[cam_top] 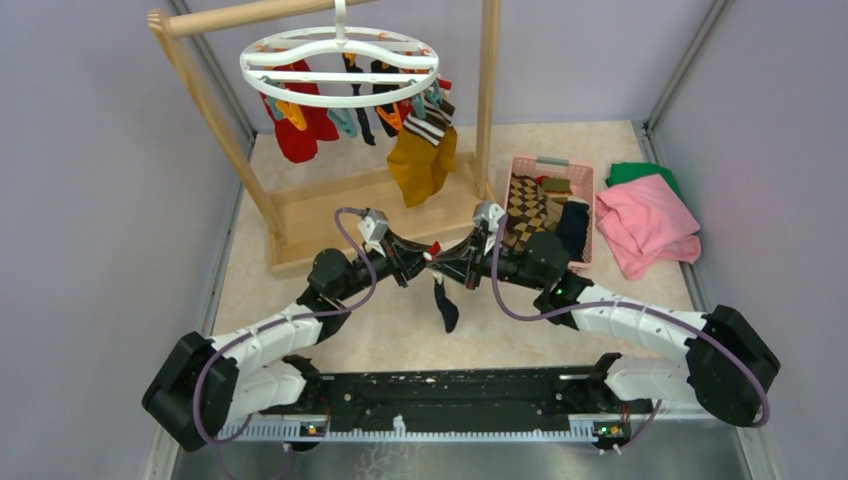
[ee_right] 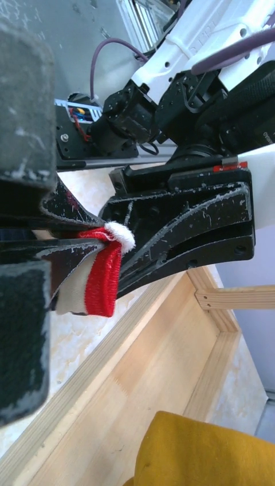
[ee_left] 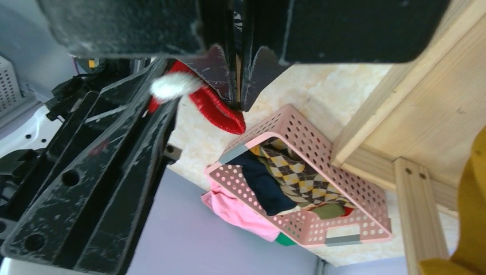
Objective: Clip the socks to the hanger
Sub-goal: Pick up the sock from the bin, then open the clamp at the hanger.
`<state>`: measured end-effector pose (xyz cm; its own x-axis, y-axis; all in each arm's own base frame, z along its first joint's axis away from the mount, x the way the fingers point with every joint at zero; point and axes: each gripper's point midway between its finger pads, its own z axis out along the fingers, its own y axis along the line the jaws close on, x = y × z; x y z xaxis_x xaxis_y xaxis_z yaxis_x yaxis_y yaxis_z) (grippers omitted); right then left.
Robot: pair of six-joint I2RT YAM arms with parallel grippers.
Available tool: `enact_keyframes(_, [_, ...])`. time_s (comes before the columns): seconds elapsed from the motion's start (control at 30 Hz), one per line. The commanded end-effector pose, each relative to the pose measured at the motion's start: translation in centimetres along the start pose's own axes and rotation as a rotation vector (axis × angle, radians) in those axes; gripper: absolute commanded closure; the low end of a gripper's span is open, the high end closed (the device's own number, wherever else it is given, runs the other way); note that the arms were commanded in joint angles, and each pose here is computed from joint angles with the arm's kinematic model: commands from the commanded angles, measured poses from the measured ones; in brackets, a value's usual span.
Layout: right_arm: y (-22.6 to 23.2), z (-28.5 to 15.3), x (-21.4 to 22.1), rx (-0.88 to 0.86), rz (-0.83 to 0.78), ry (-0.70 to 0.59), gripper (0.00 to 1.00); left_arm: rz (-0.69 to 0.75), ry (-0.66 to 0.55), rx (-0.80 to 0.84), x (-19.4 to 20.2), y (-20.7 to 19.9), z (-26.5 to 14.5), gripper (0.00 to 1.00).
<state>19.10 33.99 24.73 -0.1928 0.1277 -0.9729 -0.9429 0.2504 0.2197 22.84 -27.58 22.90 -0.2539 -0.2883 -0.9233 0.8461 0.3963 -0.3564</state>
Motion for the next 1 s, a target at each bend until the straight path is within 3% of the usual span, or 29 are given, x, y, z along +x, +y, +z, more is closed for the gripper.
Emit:
enact_keyframes(0.0, [0.9, 2.1, -2.3, -0.047, -0.007, -0.058, 1.0, 0.016, -0.09, 0.121, -2.9, -2.8, 1.4, 0.91])
enact_keyframes(0.23, [-0.1, 2.7, -1.6, -0.012, 0.011, -0.044, 1.0, 0.008, -0.078, 0.197, -2.4, -4.4, 1.5, 0.89])
enact_keyframes(0.37, [0.7, 1.7, -2.0, -0.035, -0.07, -0.045, 1.0, 0.07, -0.094, 0.053, -2.6, -2.0, 0.8, 0.86])
enact_keyframes(0.43, [0.5, 0.6, -2.0, -0.01, -0.136, -0.042, 1.0, 0.096, -0.115, -0.086, -3.8, -0.2, -0.1, 0.8])
enact_keyframes(0.53, [0.1, -0.9, -2.7, 0.045, -0.223, -0.067, 1.0, 0.169, -0.146, -0.231, -5.3, 1.5, -2.0, 0.63])
enact_keyframes(0.63, [-0.1, -1.8, -3.3, 0.068, -0.275, -0.092, 1.0, 0.206, -0.164, -0.256, -6.3, 1.2, -3.1, 0.52])
enact_keyframes(0.87, [0.1, -2.3, -3.4, 0.066, -0.298, -0.124, 1.0, 0.193, -0.132, -0.31, -7.6, 0.8, -4.6, 0.43])
enact_keyframes(0.97, [-0.1, -2.5, -3.6, 0.084, -0.301, -0.139, 1.0, 0.185, -0.164, -0.297, -9.4, -0.5, -5.3, 0.28])
